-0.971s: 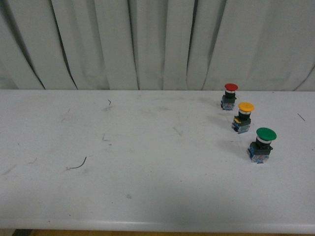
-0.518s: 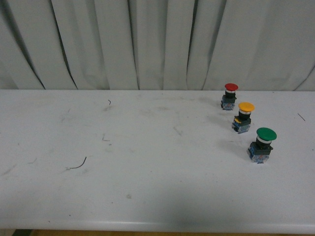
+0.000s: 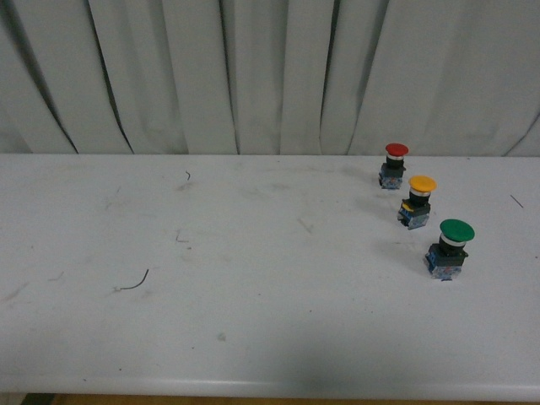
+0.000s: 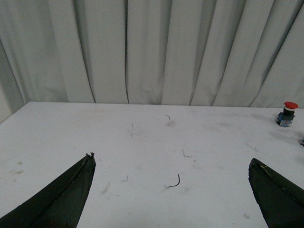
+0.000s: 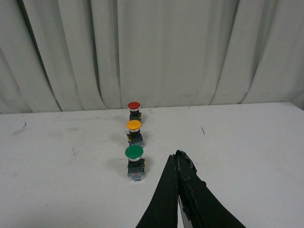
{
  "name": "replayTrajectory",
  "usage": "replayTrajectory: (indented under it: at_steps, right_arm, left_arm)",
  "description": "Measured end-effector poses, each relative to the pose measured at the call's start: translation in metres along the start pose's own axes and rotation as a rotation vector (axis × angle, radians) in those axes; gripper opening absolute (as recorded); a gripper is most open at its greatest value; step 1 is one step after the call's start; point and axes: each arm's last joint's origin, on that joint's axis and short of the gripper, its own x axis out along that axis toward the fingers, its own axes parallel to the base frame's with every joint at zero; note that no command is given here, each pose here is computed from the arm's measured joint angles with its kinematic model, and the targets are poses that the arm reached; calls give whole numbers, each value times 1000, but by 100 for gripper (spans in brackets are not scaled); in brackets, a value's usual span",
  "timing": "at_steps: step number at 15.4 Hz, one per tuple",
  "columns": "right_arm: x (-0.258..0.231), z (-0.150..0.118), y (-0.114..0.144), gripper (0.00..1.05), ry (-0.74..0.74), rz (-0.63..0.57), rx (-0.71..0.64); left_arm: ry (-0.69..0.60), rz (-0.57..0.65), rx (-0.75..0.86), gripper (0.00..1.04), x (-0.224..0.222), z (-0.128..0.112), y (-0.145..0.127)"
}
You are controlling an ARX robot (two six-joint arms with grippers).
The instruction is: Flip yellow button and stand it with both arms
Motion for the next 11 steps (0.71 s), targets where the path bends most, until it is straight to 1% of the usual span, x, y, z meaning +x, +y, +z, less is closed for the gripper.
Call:
replayTrajectory:
  at_steps: [3, 4, 5, 6, 11]
  right_arm:
    - [-3, -1, 0, 2, 3, 0, 0]
    - [-10, -7, 0, 2, 56, 1, 0]
    - [-14, -1, 0, 2, -10, 2, 0]
    - [-14, -3, 0, 2, 9, 1, 0]
    - [-14, -3, 0, 2, 9, 1, 0]
  left_arm:
    - [0, 0, 0, 98, 0, 0, 0]
    - [0, 0, 0, 98, 0, 0, 0]
    - [1, 0, 0, 98, 0, 0, 0]
    - [-1, 0, 0, 98, 0, 0, 0]
    - [0, 0, 0, 98, 0, 0, 0]
